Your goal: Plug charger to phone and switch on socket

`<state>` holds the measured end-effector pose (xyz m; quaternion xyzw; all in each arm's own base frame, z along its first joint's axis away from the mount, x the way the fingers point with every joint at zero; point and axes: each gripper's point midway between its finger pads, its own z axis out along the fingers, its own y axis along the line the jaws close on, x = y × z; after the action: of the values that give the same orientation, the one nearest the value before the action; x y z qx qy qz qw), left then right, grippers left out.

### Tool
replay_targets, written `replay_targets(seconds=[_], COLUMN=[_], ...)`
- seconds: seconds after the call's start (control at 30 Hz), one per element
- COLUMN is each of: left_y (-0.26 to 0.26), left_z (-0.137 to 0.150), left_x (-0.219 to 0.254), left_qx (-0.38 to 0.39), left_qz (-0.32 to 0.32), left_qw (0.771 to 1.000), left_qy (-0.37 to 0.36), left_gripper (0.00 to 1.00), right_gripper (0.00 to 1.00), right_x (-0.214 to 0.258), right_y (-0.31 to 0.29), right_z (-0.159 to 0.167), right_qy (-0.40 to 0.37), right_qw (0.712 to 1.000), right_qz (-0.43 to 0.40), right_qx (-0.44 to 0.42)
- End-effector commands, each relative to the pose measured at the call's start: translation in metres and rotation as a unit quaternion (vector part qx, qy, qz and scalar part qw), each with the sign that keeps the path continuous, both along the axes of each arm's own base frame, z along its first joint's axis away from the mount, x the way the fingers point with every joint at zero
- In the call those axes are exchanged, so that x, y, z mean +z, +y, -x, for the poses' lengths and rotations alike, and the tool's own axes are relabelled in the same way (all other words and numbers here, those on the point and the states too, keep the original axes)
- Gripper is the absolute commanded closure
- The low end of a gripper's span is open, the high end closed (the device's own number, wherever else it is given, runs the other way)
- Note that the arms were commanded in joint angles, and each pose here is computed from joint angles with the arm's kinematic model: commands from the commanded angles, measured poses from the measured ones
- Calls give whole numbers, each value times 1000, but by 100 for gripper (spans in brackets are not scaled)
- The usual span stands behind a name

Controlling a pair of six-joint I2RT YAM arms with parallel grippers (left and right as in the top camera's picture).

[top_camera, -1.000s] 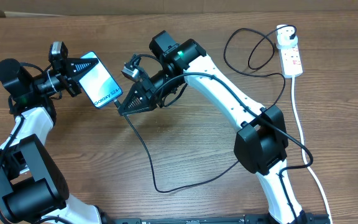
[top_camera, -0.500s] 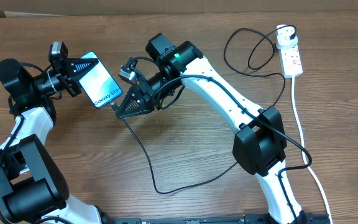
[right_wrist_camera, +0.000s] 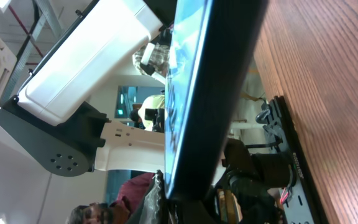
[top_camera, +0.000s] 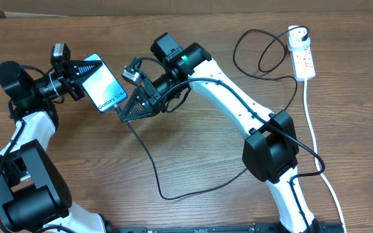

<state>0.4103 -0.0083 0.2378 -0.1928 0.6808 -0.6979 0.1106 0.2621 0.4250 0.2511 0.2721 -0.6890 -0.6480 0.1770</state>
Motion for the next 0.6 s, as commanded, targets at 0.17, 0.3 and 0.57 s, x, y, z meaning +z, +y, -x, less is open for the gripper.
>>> replay_targets(seconds=[0.17,0.3,0.57], left_y=[-4,-4,-4], left_z=[3,3,4], left_x=[10,10,10], left_qx=[-12,-14,-15], left_qz=[-6,-6,-6], left_qw=[1000,1000,1000], left_qy=[-15,-15,-15], left_gripper=[96,96,96], right_gripper=[96,96,96], right_x=[5,3,3], right_y=[-1,-1,-6], right_z=[2,1,-6], right_qy=[-21,-21,-19], right_qw=[1000,1000,999], right_qz=[15,20,22], right_qx=[-7,-9,-17])
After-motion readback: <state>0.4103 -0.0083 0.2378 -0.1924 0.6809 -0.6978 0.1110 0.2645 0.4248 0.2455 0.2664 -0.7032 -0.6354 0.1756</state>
